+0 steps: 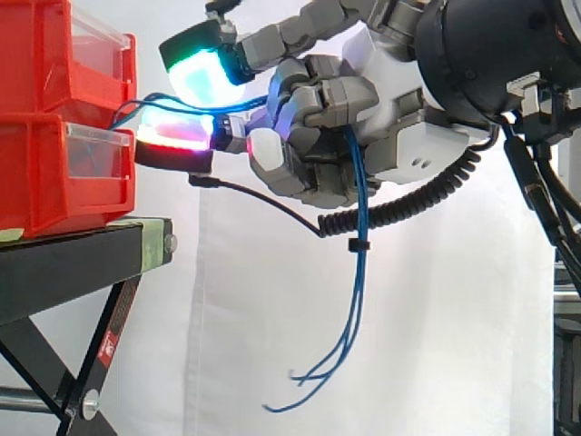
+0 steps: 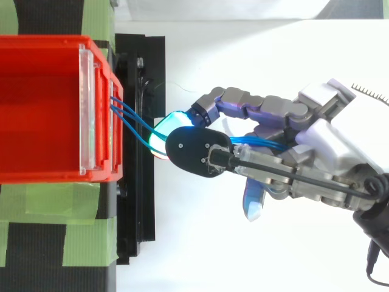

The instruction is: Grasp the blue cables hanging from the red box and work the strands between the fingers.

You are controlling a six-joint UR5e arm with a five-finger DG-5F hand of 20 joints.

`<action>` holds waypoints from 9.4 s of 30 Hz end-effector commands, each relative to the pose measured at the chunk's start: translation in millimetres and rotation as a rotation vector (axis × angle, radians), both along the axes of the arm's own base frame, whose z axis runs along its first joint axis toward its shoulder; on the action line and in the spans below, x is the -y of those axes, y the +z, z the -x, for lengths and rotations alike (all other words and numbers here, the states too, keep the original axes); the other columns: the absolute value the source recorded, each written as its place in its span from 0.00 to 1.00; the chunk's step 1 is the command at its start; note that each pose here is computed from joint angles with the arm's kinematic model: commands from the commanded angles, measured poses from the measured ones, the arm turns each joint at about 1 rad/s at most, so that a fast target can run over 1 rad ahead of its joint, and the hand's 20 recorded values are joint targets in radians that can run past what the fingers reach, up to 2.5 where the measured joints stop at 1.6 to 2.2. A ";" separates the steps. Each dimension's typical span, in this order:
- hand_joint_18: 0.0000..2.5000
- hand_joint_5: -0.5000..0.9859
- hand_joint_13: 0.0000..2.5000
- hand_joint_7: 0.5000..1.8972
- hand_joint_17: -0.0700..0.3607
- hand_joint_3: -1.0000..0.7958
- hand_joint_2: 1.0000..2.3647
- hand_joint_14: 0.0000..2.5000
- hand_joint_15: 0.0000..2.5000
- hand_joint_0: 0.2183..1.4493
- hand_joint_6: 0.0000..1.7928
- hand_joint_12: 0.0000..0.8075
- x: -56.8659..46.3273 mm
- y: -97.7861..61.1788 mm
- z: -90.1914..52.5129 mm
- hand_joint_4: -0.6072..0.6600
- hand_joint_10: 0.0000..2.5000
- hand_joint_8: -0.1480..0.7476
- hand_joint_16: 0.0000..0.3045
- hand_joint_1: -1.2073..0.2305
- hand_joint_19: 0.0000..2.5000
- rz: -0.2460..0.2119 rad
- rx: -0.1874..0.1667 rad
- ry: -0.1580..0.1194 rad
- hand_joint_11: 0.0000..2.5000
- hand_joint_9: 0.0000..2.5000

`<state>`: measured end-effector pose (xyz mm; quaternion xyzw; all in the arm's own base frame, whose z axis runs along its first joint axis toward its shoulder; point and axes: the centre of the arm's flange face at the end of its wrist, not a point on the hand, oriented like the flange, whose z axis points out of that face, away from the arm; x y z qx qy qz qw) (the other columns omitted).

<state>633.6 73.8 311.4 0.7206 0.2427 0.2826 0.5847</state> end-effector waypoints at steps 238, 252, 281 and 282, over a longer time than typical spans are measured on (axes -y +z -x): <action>1.00 0.63 0.79 0.46 0.59 0.30 0.01 1.00 0.65 0.64 0.01 0.77 8.5 5.6 12.5 0.71 1.00 0.75 0.81 0.35 0.23 -0.061 0.064 -0.076 1.00 0.78; 1.00 0.62 0.79 0.46 0.59 0.05 0.00 1.00 0.65 0.46 0.01 0.77 7.8 5.9 14.3 0.73 1.00 0.75 0.81 0.40 0.23 -0.044 0.051 -0.082 1.00 0.78; 1.00 0.65 0.79 0.49 0.59 0.17 0.01 1.00 0.65 0.57 0.01 0.77 19.5 -19.4 22.3 0.74 1.00 0.75 0.81 0.40 0.23 0.017 0.048 -0.131 1.00 0.78; 1.00 0.65 0.79 0.49 0.59 0.17 0.01 1.00 0.65 0.57 0.01 0.77 17.8 -12.4 19.0 0.73 1.00 0.75 0.81 0.40 0.23 0.015 0.053 -0.130 1.00 0.78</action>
